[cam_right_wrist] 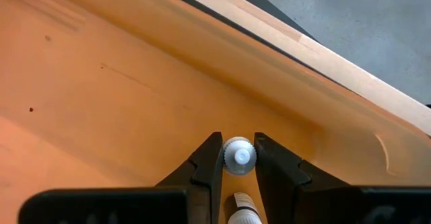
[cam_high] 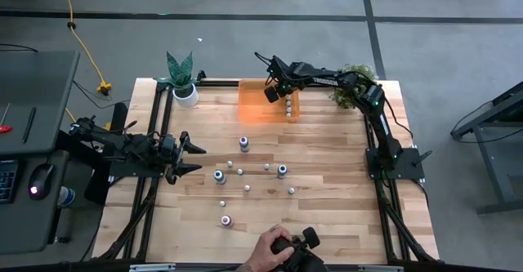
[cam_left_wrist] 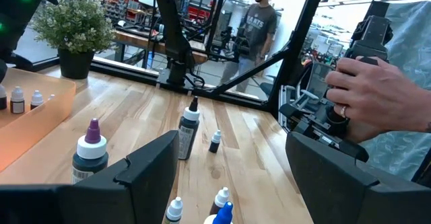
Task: Pick & Place food coloring
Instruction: Put the small black food coloring bottle into the orange bin
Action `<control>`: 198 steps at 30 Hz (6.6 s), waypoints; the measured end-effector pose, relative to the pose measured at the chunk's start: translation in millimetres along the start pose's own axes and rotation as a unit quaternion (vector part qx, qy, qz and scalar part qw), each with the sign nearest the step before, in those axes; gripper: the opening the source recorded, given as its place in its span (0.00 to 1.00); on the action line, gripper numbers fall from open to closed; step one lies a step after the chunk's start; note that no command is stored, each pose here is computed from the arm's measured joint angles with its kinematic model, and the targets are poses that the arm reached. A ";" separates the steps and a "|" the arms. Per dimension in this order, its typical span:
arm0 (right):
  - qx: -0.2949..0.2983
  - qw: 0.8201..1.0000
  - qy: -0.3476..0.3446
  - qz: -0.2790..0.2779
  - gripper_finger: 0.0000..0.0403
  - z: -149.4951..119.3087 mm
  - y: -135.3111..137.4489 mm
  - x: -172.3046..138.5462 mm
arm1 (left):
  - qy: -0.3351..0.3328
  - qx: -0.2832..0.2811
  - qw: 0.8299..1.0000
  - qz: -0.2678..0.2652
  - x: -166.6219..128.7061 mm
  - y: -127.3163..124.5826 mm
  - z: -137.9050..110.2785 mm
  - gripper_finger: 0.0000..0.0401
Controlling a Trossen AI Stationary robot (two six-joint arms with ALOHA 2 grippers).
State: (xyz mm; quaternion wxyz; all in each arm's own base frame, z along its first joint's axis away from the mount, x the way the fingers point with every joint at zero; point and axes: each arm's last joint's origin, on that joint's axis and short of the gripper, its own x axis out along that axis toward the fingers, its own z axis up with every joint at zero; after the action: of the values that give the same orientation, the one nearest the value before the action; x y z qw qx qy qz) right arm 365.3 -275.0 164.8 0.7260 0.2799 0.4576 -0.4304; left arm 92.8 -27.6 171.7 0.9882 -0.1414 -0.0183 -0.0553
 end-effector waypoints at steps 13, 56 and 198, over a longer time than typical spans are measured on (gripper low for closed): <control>0.000 1.000 0.001 0.002 0.35 -0.2 0.1 0.0 | 0.000 0.000 1.000 0.000 0.0 0.0 0.0 0.68; -0.244 0.928 -0.154 0.234 0.38 -8.2 33.1 -190.7 | 0.000 0.000 1.000 0.000 0.0 0.0 0.0 0.68; -0.560 0.718 -0.128 0.392 0.38 -251.7 328.7 -90.1 | 0.000 0.000 1.000 0.000 0.0 0.0 0.0 0.68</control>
State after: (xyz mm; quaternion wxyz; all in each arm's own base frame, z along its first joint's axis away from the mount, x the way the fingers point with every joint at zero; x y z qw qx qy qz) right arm 529.4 115.1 143.5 0.9057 -0.0811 0.3671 0.1959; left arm 92.8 -27.6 171.7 0.9882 -0.1414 -0.0185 -0.0552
